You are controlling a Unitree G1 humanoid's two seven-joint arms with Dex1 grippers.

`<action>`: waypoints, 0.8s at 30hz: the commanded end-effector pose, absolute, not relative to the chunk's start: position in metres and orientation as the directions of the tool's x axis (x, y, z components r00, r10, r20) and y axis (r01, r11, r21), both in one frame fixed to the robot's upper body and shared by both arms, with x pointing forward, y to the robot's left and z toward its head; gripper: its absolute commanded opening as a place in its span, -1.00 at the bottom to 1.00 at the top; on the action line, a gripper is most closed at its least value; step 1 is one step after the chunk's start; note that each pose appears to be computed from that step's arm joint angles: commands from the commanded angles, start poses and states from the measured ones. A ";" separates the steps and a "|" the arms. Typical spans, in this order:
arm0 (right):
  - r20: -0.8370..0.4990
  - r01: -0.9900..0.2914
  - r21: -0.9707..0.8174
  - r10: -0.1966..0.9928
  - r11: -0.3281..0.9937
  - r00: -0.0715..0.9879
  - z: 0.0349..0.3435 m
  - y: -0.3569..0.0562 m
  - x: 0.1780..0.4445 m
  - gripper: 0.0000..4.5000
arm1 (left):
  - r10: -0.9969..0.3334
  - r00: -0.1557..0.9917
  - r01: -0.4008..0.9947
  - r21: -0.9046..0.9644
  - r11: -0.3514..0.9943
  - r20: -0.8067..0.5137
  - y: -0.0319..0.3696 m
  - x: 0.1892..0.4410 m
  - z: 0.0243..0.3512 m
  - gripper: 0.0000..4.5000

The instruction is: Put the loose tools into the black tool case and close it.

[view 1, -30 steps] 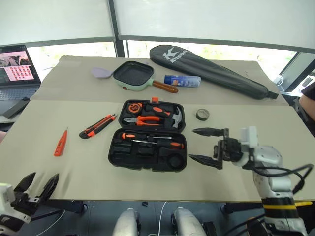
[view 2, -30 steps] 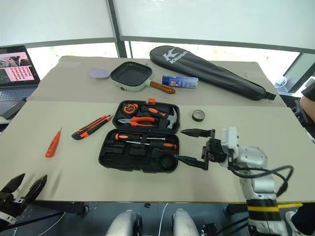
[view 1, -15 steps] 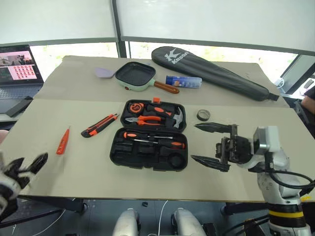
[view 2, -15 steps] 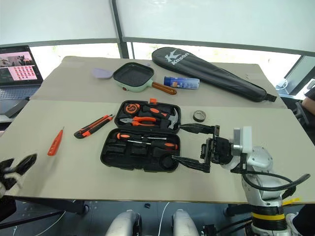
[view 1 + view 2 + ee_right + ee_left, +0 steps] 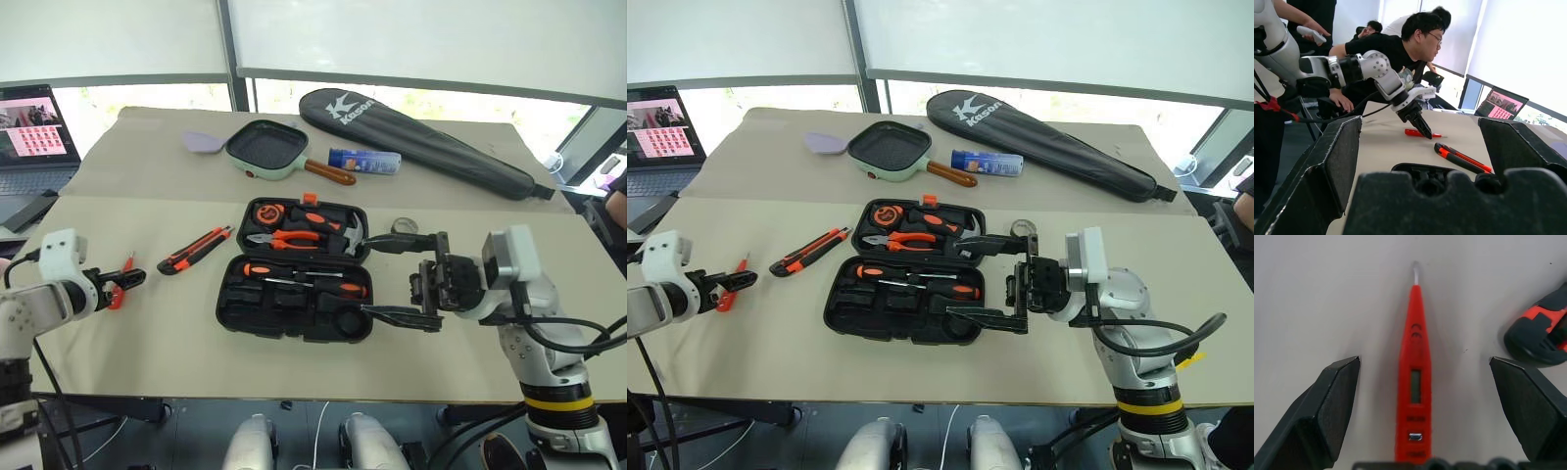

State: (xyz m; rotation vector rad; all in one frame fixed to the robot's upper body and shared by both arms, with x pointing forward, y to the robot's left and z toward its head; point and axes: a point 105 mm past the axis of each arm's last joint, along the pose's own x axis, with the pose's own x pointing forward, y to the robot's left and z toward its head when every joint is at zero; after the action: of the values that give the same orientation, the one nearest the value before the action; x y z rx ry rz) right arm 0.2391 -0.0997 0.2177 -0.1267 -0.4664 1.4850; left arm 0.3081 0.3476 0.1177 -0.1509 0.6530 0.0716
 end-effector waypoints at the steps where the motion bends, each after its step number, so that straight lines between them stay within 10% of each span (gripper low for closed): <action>1: 0.231 -0.915 -0.392 0.973 0.092 -0.001 0.224 -0.096 0.233 0.99 | 0.000 0.751 -0.094 -0.107 0.990 -0.661 0.345 0.303 0.105 0.89; 13: 0.205 -0.914 -0.394 0.979 0.093 0.011 0.221 -0.101 0.229 1.00 | -0.027 0.784 -0.072 -0.135 0.988 -0.620 0.350 0.302 0.105 -0.71; 18: 0.189 -0.914 -0.391 0.981 0.109 0.036 0.221 -0.108 0.226 1.00 | -0.103 0.881 0.039 -0.146 0.989 -0.462 0.354 0.306 0.138 -0.80; 21: 0.171 -0.913 -0.382 0.981 0.146 0.086 0.221 -0.120 0.224 1.00 | -0.434 0.878 0.435 -0.040 0.899 -0.204 0.313 0.307 0.190 -0.80; 24: 0.143 -0.912 -0.365 0.980 0.185 0.141 0.220 -0.132 0.221 1.00 | -0.786 0.596 0.802 0.076 0.592 -0.167 0.251 0.283 0.207 -0.80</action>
State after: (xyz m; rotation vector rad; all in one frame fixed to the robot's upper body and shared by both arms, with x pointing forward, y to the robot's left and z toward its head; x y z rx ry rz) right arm 0.2280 -0.1280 0.2064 -0.1805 -0.3416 1.3906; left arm 0.2980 0.2845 0.1843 0.0255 0.1996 -0.6674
